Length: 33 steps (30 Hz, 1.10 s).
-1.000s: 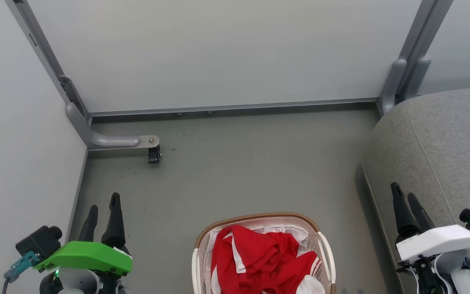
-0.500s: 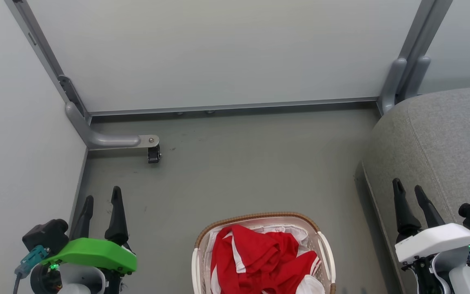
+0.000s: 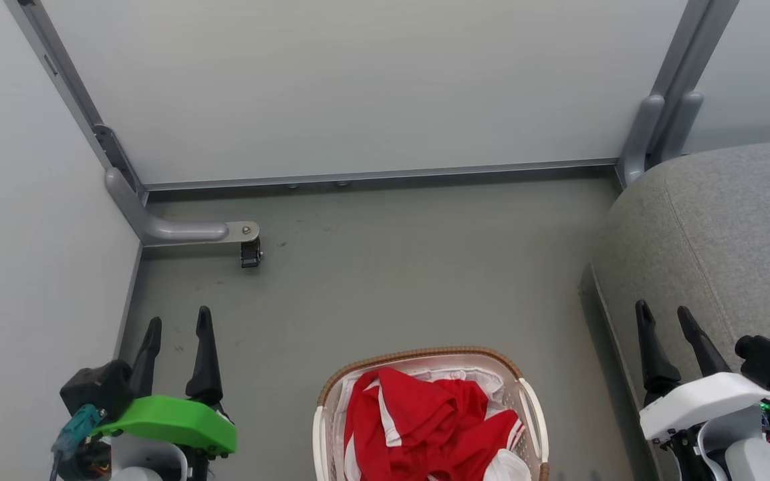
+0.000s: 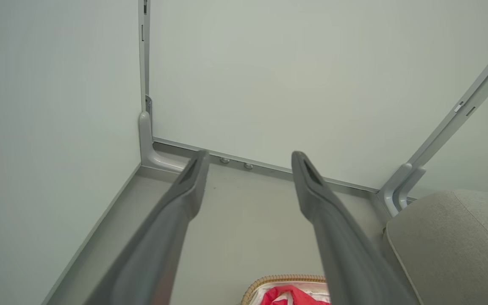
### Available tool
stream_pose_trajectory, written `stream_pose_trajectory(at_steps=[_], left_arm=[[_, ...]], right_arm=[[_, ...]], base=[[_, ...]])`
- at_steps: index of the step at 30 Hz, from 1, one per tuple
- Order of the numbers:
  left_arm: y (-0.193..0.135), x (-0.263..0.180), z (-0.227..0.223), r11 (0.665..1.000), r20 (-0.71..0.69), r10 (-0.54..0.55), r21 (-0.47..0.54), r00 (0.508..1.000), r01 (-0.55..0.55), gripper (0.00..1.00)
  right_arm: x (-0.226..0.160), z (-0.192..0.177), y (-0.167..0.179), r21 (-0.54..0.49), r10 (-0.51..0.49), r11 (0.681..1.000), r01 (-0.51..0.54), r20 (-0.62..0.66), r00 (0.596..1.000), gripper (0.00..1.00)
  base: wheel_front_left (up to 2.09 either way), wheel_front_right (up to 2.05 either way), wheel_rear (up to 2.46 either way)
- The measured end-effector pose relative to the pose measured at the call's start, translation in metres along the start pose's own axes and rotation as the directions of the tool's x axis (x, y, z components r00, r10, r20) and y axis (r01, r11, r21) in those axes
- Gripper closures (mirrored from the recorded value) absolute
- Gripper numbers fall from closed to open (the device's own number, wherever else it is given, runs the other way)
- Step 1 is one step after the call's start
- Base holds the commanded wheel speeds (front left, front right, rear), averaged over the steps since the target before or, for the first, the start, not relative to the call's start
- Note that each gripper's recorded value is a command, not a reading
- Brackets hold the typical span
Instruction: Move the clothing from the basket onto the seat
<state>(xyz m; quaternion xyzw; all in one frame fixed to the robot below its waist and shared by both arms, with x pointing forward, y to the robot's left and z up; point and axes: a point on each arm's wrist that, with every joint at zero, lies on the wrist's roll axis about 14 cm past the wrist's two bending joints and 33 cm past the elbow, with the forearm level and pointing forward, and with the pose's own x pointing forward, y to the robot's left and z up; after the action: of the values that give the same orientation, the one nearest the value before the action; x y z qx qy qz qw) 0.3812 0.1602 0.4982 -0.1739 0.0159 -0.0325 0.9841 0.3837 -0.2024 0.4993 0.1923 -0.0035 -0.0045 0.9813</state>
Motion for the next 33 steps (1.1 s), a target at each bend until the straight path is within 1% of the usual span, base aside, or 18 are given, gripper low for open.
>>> stream_pose_trajectory(at_steps=[3, 5, 11, 14, 17, 20, 22, 27, 30, 33], left_arm=[[-0.002, -0.002, -0.011, 1.0, -0.027, -0.013, -0.002, 1.0, 0.013, 0.0], [-0.004, -0.002, -0.017, 0.999, -0.043, -0.027, 0.016, 0.999, 0.028, 0.0], [-0.023, 0.002, -0.051, 0.995, -0.132, -0.093, 0.01, 0.987, 0.095, 0.0], [-0.038, 0.015, -0.066, 0.988, -0.174, -0.145, 0.023, 0.974, 0.151, 0.0], [-0.051, 0.029, -0.082, 0.98, -0.219, -0.188, 0.026, 0.957, 0.198, 0.0], [-0.064, 0.04, -0.103, 0.968, -0.277, -0.231, 0.03, 0.933, 0.249, 0.0], [-0.073, 0.047, -0.12, 0.958, -0.326, -0.263, 0.028, 0.908, 0.287, 0.0], [-0.094, 0.06, -0.167, 0.927, -0.448, -0.333, 0.008, 0.83, 0.376, 0.0], [-0.099, 0.067, -0.194, 0.915, -0.511, -0.351, -0.011, 0.785, 0.402, 0.0], [-0.095, 0.072, -0.224, 0.912, -0.577, -0.347, -0.021, 0.74, 0.41, 0.0]], right_arm=[[-0.001, -0.004, 0.0, -0.026, 0.001, 1.0, -0.002, -0.009, 1.0, 0.0], [-0.001, -0.006, 0.0, -0.044, 0.004, 0.999, -0.005, -0.016, 1.0, 0.0], [0.007, -0.006, -0.004, -0.092, -0.003, 0.996, 0.002, -0.01, 1.0, 0.0], [0.017, -0.006, 0.001, -0.14, 0.023, 0.99, -0.024, -0.011, 1.0, 0.0], [0.03, -0.002, 0.004, -0.163, 0.037, 0.986, -0.036, 0.004, 0.999, 0.0], [0.043, 0.002, 0.006, -0.186, 0.05, 0.982, -0.045, 0.024, 0.998, 0.0], [0.052, 0.003, 0.007, -0.202, 0.056, 0.978, -0.048, 0.033, 0.998, 0.0], [0.073, 0.005, 0.008, -0.229, 0.064, 0.972, -0.047, 0.065, 0.996, 0.0], [0.084, 0.001, 0.005, -0.25, 0.063, 0.967, -0.044, 0.07, 0.996, 0.0], [0.096, -0.002, 0.001, -0.276, 0.06, 0.961, -0.037, 0.076, 0.995, 0.0]], base=[[0.0, 0.0, 0.0], [0.0, 0.0, 0.0], [0.0, 0.0, 0.0], [0.0, 0.0, 0.0], [0.0, 0.0, 0.0], [0.0, 0.0, 0.0], [0.0, 0.0, 0.0], [0.0, 0.0, 0.0], [0.0, 0.0, 0.0], [0.0, 0.0, 0.0]])
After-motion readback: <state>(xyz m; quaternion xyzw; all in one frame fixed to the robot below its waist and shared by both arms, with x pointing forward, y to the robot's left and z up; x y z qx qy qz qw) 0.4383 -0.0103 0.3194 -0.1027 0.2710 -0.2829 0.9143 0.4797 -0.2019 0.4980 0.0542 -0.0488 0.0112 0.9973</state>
